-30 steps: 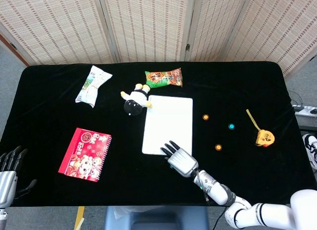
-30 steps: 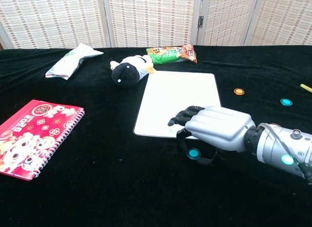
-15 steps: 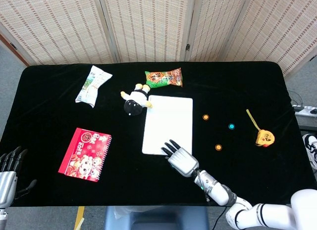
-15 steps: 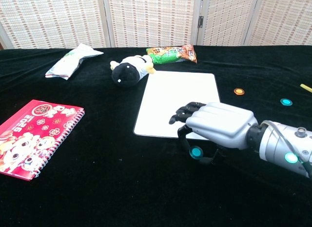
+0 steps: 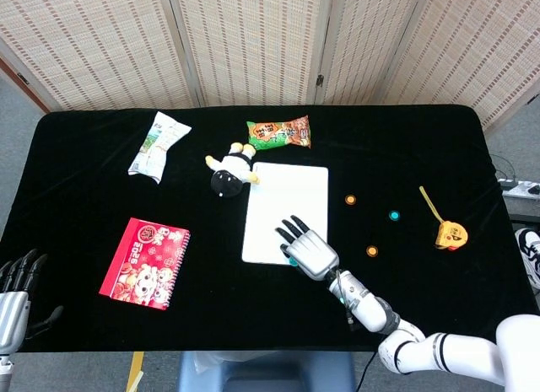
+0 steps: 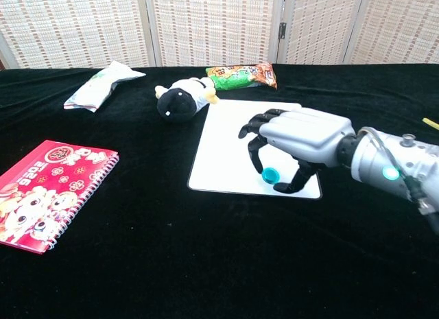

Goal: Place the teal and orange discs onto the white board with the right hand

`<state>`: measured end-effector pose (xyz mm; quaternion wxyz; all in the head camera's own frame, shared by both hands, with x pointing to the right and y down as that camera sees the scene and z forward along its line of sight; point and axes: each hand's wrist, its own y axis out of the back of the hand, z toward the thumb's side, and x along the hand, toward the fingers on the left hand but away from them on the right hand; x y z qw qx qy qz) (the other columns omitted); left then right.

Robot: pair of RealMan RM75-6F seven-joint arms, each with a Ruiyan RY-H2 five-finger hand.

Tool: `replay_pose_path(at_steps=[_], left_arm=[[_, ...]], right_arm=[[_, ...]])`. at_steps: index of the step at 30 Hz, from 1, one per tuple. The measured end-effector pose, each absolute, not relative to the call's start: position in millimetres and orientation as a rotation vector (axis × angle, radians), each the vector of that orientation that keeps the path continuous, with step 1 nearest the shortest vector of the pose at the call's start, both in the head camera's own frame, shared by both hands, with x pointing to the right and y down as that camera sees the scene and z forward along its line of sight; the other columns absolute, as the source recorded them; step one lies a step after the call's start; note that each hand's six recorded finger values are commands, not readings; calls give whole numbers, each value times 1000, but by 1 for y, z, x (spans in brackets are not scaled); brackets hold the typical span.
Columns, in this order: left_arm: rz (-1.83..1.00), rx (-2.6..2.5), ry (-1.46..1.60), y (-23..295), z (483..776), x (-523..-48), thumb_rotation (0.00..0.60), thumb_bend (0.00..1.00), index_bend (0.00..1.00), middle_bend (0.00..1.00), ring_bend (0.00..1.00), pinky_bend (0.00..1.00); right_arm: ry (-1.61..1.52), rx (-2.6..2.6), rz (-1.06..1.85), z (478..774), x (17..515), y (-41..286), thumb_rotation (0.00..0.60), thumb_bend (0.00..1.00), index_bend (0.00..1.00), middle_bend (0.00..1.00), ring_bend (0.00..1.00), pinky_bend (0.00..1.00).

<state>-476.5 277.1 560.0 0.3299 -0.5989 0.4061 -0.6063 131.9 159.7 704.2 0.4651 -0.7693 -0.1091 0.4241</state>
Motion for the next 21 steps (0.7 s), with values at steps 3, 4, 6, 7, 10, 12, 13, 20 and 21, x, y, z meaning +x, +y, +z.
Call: replay_pose_path(at_steps=[3, 4, 6, 7, 10, 12, 13, 20, 21], left_arm=[[-1590, -1561, 1062, 277, 559, -477, 600, 274, 0, 0, 63, 0], [-1591, -1560, 1062, 277, 558, -478, 600, 274, 0, 0, 63, 0], [-1593, -1558, 1061, 277, 558, -478, 600, 274, 0, 0, 63, 0], [-1594, -1559, 1060, 278, 558, -478, 600, 274, 0, 0, 63, 0], [-1599, -1560, 1058, 279, 559, -478, 600, 274, 0, 0, 63, 0], [-1601, -1559, 1059, 279, 558, -478, 600, 273, 0, 0, 63, 0], [-1601, -1559, 1061, 279, 558, -478, 600, 274, 0, 0, 63, 0], [-1602, -1559, 1062, 278, 559, -480, 600, 274, 0, 0, 63, 0], [-1601, -1560, 1061, 278, 559, -479, 600, 274, 0, 0, 63, 0]], right_arm=[[-276, -1890, 1054, 710, 123, 152, 600, 216, 499, 96, 0, 0], [-277, -1893, 1058, 713, 119, 150, 600, 217, 495, 94, 0, 0], [-275, -1895, 1064, 717, 114, 147, 600, 217, 464, 84, 0, 0], [-270, -1896, 1067, 719, 110, 147, 600, 216, 422, 75, 0, 0], [-257, -1896, 1073, 724, 102, 146, 600, 216, 209, 48, 0, 0], [-256, -1890, 1071, 723, 98, 145, 600, 216, 54, 39, 0, 0], [-263, -1885, 1070, 722, 98, 143, 600, 216, 7, 37, 0, 0], [-358, -1824, 1118, 709, 135, 121, 600, 216, 124, 37, 0, 0], [-375, -1811, 1134, 707, 144, 117, 600, 216, 148, 37, 0, 0]])
